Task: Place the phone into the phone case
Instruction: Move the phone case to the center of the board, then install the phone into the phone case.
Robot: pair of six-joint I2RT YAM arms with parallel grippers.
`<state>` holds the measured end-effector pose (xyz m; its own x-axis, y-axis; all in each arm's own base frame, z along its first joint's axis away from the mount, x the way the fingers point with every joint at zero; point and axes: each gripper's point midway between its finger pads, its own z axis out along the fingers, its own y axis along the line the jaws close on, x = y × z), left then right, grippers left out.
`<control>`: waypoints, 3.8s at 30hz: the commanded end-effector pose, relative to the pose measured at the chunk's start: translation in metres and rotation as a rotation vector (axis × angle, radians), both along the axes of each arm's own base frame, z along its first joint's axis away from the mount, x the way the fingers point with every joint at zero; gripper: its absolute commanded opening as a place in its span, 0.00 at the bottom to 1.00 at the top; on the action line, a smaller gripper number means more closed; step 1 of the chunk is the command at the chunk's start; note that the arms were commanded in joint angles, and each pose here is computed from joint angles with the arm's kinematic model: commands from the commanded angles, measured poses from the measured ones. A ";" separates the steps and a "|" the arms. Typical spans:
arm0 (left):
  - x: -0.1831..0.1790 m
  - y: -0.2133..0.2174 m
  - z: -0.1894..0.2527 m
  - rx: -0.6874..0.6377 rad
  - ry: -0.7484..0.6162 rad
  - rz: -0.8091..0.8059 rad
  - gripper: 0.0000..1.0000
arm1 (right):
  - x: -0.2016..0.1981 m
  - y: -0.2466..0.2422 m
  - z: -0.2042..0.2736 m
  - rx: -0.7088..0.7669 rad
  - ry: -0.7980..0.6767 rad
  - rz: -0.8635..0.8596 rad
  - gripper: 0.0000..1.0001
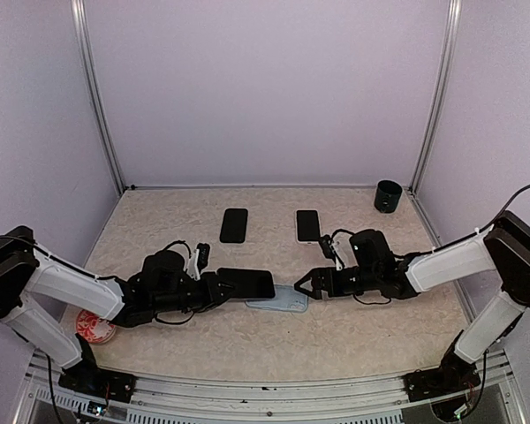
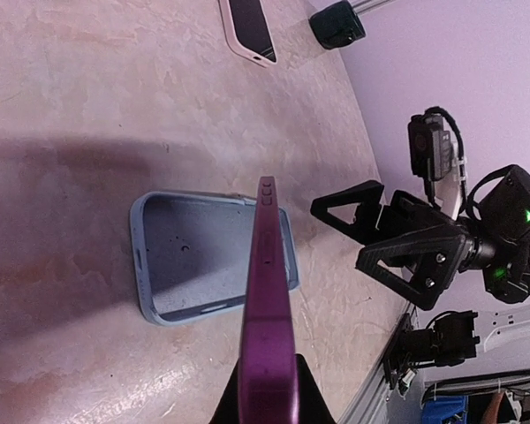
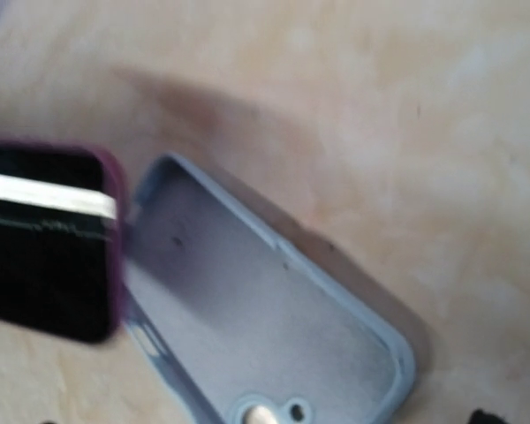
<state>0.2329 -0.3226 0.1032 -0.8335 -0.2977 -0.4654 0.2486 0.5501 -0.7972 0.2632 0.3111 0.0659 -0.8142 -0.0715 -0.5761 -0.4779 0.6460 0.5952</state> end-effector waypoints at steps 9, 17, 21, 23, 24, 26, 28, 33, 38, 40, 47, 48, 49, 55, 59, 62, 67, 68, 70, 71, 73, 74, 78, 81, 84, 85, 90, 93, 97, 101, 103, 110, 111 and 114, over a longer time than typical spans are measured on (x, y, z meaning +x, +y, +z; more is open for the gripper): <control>0.006 -0.057 0.027 -0.031 -0.027 -0.162 0.00 | 0.007 -0.037 0.007 -0.101 0.001 -0.189 1.00; 0.007 -0.073 0.021 -0.007 0.004 -0.222 0.00 | 0.000 -0.051 0.032 -0.063 -0.058 -0.219 1.00; 0.008 -0.076 0.018 0.004 0.012 -0.230 0.00 | -0.003 -0.057 0.049 -0.005 -0.086 -0.236 1.00; 0.009 -0.078 0.017 0.004 0.015 -0.237 0.00 | -0.006 -0.056 0.053 0.032 -0.080 -0.213 1.00; 0.010 -0.079 0.017 0.003 0.012 -0.241 0.00 | -0.007 -0.055 0.054 0.044 -0.074 -0.202 1.00; 0.012 -0.081 0.015 0.011 0.014 -0.246 0.00 | -0.008 -0.053 0.053 0.046 -0.063 -0.186 1.00; 0.013 -0.083 0.014 0.020 0.020 -0.255 0.00 | -0.009 -0.052 0.047 0.029 -0.047 -0.177 1.00; 0.017 -0.085 0.007 0.035 0.038 -0.263 0.00 | -0.010 -0.051 0.037 0.009 -0.025 -0.167 1.00; 0.017 -0.083 0.001 0.042 0.060 -0.269 0.00 | -0.008 -0.052 0.029 -0.009 -0.010 -0.181 1.00; 0.018 -0.083 -0.001 0.043 0.067 -0.272 0.00 | -0.008 -0.050 0.027 -0.007 -0.006 -0.175 1.00; 0.018 -0.084 -0.009 0.045 0.105 -0.292 0.00 | -0.008 -0.042 0.018 -0.030 0.008 -0.160 1.00; 0.018 -0.084 -0.011 0.044 0.113 -0.295 0.00 | -0.008 -0.041 0.016 -0.037 0.011 -0.160 1.00; 0.020 -0.083 -0.010 0.042 0.118 -0.297 0.00 | -0.009 -0.040 0.014 -0.042 0.014 -0.158 1.00; 0.024 -0.081 -0.019 0.034 0.170 -0.308 0.00 | -0.013 -0.028 0.005 -0.052 0.033 -0.138 1.00; 0.023 -0.084 -0.025 0.033 0.209 -0.320 0.00 | -0.015 -0.015 0.002 -0.060 0.035 -0.118 1.00; 0.022 -0.086 -0.028 0.022 0.236 -0.335 0.00 | -0.016 -0.007 -0.001 -0.057 0.035 -0.112 1.00; 0.020 -0.084 -0.037 0.014 0.290 -0.333 0.00 | -0.018 0.002 -0.006 -0.047 0.047 -0.107 1.00; 0.019 -0.083 -0.038 0.013 0.298 -0.331 0.00 | -0.019 0.004 -0.007 -0.046 0.048 -0.105 1.00; 0.018 -0.082 -0.040 0.011 0.311 -0.328 0.00 | -0.021 0.009 -0.009 -0.048 0.052 -0.094 1.00; 0.018 -0.082 -0.041 0.011 0.320 -0.328 0.00 | -0.022 0.010 -0.010 -0.051 0.052 -0.093 1.00; 0.015 -0.083 -0.043 0.004 0.338 -0.335 0.00 | -0.022 0.014 -0.009 -0.050 0.048 -0.089 1.00; 0.014 -0.083 -0.046 0.005 0.350 -0.339 0.00 | -0.022 0.015 -0.010 -0.050 0.048 -0.090 1.00; 0.010 -0.081 -0.053 0.008 0.385 -0.341 0.00 | -0.022 0.023 -0.007 -0.038 0.042 -0.083 1.00; 0.008 -0.080 -0.056 0.003 0.407 -0.353 0.00 | -0.021 0.026 -0.008 -0.039 0.040 -0.079 1.00; 0.009 -0.078 -0.060 0.014 0.424 -0.349 0.00 | -0.022 0.028 -0.010 -0.038 0.037 -0.074 1.00; 0.009 -0.076 -0.061 0.016 0.427 -0.347 0.00 | -0.022 0.029 -0.011 -0.035 0.037 -0.074 1.00; 0.009 -0.071 -0.060 0.019 0.457 -0.328 0.00 | -0.023 0.030 -0.010 -0.030 0.027 -0.069 1.00; 0.010 -0.069 -0.055 0.024 0.467 -0.307 0.00 | -0.021 0.029 -0.006 -0.029 0.019 -0.076 1.00; 0.006 -0.067 -0.058 0.026 0.508 -0.303 0.00 | -0.019 0.030 -0.004 -0.034 0.011 -0.081 1.00; 0.000 -0.064 -0.069 0.037 0.547 -0.302 0.00 | -0.017 0.029 -0.007 -0.046 0.009 -0.086 1.00; -0.003 -0.063 -0.071 0.024 0.570 -0.297 0.00 | -0.018 0.030 -0.008 -0.043 0.013 -0.083 1.00; -0.011 -0.067 -0.079 0.025 0.607 -0.306 0.00 | -0.021 0.032 -0.014 -0.048 0.034 -0.080 1.00; -0.012 -0.068 -0.081 0.026 0.611 -0.307 0.00 | -0.021 0.031 -0.015 -0.051 0.039 -0.082 1.00; -0.014 -0.071 -0.083 0.029 0.613 -0.316 0.00 | -0.023 0.033 -0.017 -0.054 0.042 -0.076 1.00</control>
